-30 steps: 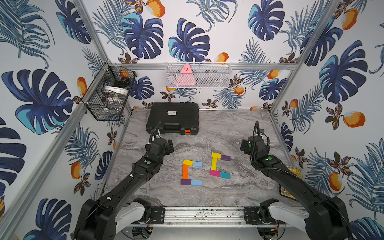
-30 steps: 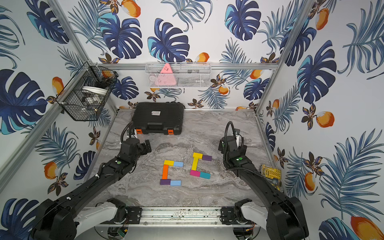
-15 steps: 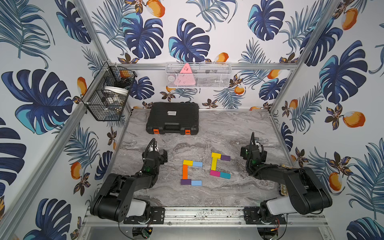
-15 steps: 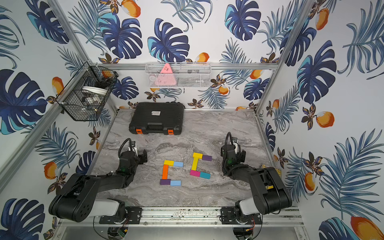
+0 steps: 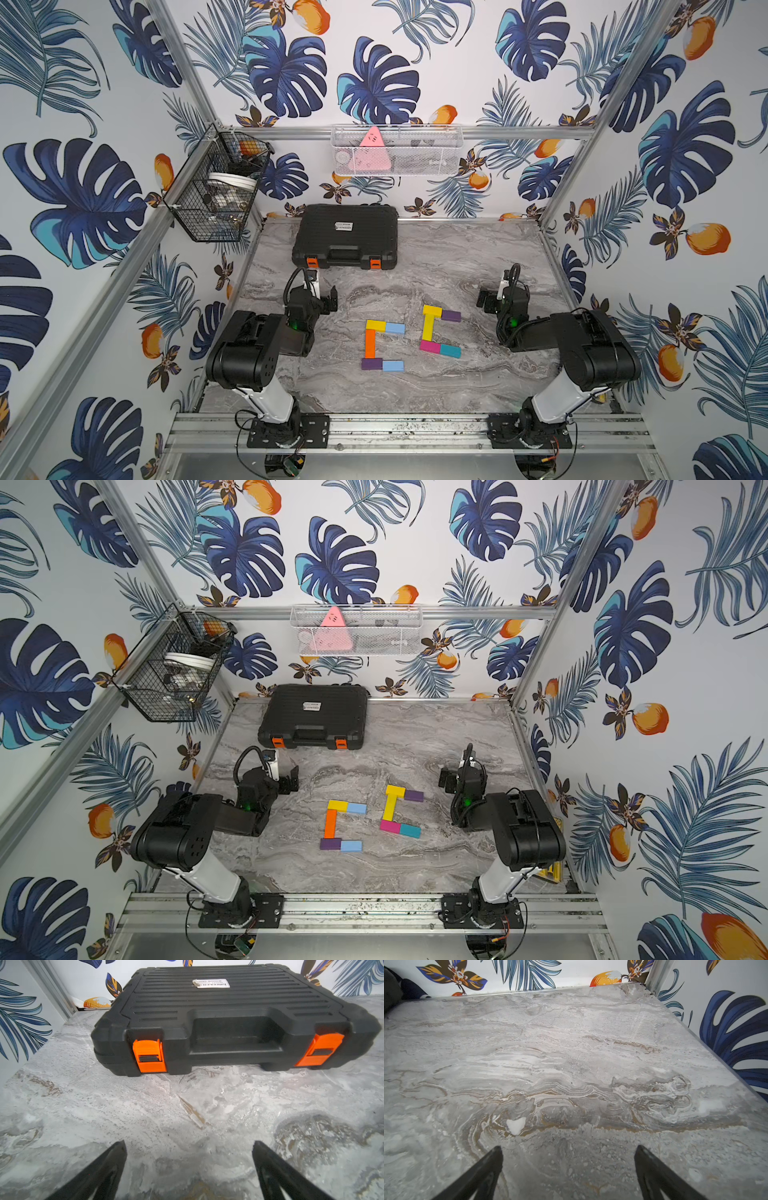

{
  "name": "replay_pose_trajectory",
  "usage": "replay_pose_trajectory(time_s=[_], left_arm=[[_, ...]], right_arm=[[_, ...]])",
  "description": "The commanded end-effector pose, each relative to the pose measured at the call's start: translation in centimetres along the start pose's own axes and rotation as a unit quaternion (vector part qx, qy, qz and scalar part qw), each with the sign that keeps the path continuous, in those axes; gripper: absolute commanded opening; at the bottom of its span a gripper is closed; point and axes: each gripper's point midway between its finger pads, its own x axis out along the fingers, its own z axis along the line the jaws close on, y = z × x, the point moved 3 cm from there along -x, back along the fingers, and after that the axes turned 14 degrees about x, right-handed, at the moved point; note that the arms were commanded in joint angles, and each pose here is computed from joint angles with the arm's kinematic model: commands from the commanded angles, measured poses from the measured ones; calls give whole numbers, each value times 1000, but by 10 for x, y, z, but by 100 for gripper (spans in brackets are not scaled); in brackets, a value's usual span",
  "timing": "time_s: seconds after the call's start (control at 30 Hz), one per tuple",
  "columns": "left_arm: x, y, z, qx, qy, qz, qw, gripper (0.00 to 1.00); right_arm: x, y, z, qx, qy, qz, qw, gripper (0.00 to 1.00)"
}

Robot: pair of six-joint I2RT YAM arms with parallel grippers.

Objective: Assemble the letter c with building blocks
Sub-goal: Reset both arms

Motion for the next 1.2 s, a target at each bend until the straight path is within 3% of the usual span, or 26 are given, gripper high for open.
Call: replay_pose_trajectory(time_s=[0.0,0.63,0.7,0.77,0.83,0.9,1.0,1.03,1.17], left_arm=[[-2,-7,-6,17,13,-19,1000,99],[-1,-6,-6,15,12,-11,1000,99],[-2,-8,-8,12,24,-21,999,99],[-17,-11,-28,39,108,-70,991,99],[-27,-11,-21,18,92,-97,991,99],[-17,-7,10,-34,58,-79,995,99],[-8,-2,20,-32,-26,-27,999,99],[-5,-1,22,-28,-36,-18,999,99],[2,-5,1,5,-3,-5,1000,99]], right_arm=[[0,-10,7,-3,-21,-22,1000,100],[-4,-12,9,-8,-25,-30,999,100],[-15,-4,33,-56,-97,-34,993,100],[-38,3,37,-63,-150,-57,985,100],[-45,1,24,-37,-121,-84,988,100],[-34,-9,13,-18,-67,-105,992,100],[-4,-10,2,3,28,-31,999,100],[-5,-14,2,1,16,-53,998,100],[-4,-14,1,4,18,-50,999,100]])
